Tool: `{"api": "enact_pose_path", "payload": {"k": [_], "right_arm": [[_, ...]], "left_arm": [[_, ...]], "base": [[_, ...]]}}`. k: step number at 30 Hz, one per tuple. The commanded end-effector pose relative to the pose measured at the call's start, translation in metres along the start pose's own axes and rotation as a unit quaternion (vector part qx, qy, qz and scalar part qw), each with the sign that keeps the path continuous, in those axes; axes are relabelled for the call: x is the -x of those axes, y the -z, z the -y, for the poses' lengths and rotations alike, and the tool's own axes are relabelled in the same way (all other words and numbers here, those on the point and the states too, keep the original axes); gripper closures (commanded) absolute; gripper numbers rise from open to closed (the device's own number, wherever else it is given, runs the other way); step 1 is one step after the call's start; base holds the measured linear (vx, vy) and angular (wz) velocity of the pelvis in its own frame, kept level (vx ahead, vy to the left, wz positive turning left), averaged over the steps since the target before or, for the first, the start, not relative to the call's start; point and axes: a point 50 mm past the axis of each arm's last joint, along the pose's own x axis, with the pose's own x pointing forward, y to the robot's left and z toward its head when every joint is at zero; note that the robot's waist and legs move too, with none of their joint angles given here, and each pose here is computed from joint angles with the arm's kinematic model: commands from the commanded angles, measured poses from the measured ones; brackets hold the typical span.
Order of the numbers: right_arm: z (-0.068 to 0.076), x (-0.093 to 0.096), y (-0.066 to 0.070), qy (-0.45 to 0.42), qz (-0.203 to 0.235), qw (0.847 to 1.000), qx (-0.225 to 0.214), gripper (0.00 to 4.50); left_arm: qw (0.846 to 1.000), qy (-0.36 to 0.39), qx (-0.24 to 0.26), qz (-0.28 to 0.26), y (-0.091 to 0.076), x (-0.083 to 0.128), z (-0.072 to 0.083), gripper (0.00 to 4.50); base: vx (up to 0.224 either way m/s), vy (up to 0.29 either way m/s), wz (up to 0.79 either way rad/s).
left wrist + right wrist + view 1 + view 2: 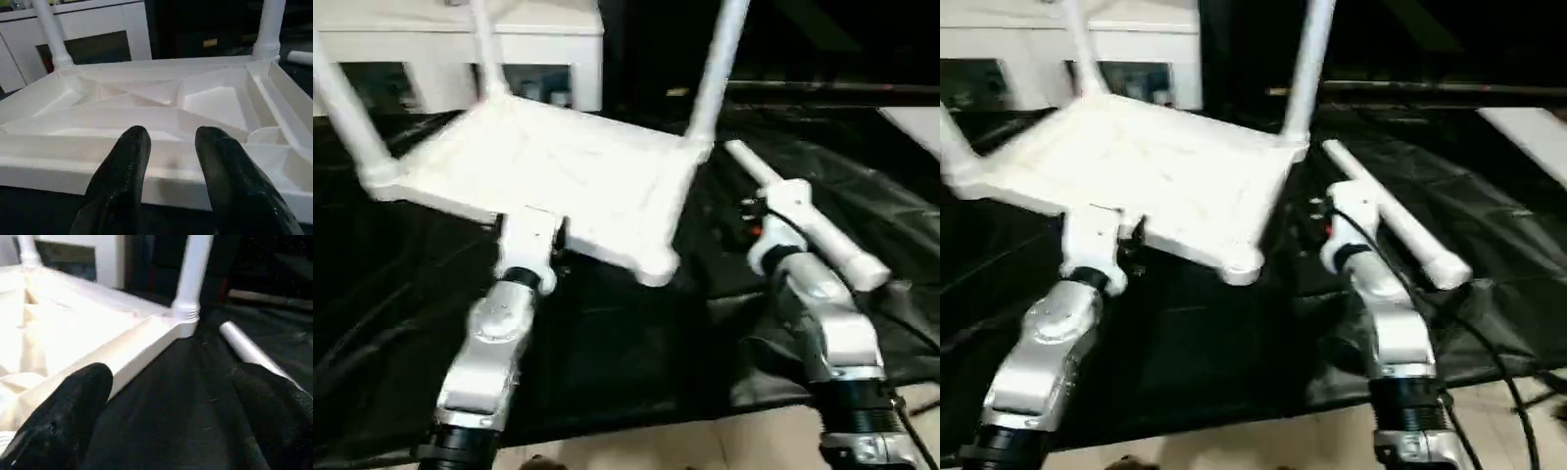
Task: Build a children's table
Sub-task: Rotate table base
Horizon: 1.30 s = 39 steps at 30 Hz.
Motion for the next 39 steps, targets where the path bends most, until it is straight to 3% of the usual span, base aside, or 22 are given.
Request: {"api": "enact_pose_path", "payload": {"k": [1,10,12,16,27,39], "right_arm": [[0.006,0.001,0.000,0.012,-0.005,1.000,0.002,0.12],[0.005,-0.001,0.003,0.015,-0.026,1.000,0.008,0.12],[0.005,-0.001,0.003,0.014,-0.025,1.000,-0.003,0.12],[0.003,-0.002,0.002,0.003,-0.023,1.000,-0.013,0.12],[0.001,-0.009,-0.001,-0.009,-0.025,1.000,0.015,0.12],[-0.007,-0.014,-0.003,-0.040,-0.023,0.998,0.051,0.12]], "left_arm": [[1.000,0.004,0.002,0.008,-0.004,-0.002,0.005,2.58],[1.000,-0.010,0.025,-0.003,-0.004,-0.007,0.001,2.58],[0.999,-0.003,0.050,0.006,-0.008,-0.008,0.000,2.58],[0.998,0.008,0.055,0.011,-0.008,-0.007,0.002,2.58],[0.999,0.001,0.042,0.003,-0.005,-0.005,-0.001,2.58],[0.999,-0.008,0.042,0.005,-0.007,-0.006,-0.005,2.58]], "base": [[-0.004,-0.304,0.02],[-0.045,-0.161,-0.01],[-0.072,-0.112,0.00],[-0.118,-0.165,-0.17],[-0.039,-0.018,-0.40],[0.135,-0.036,0.22]]}}
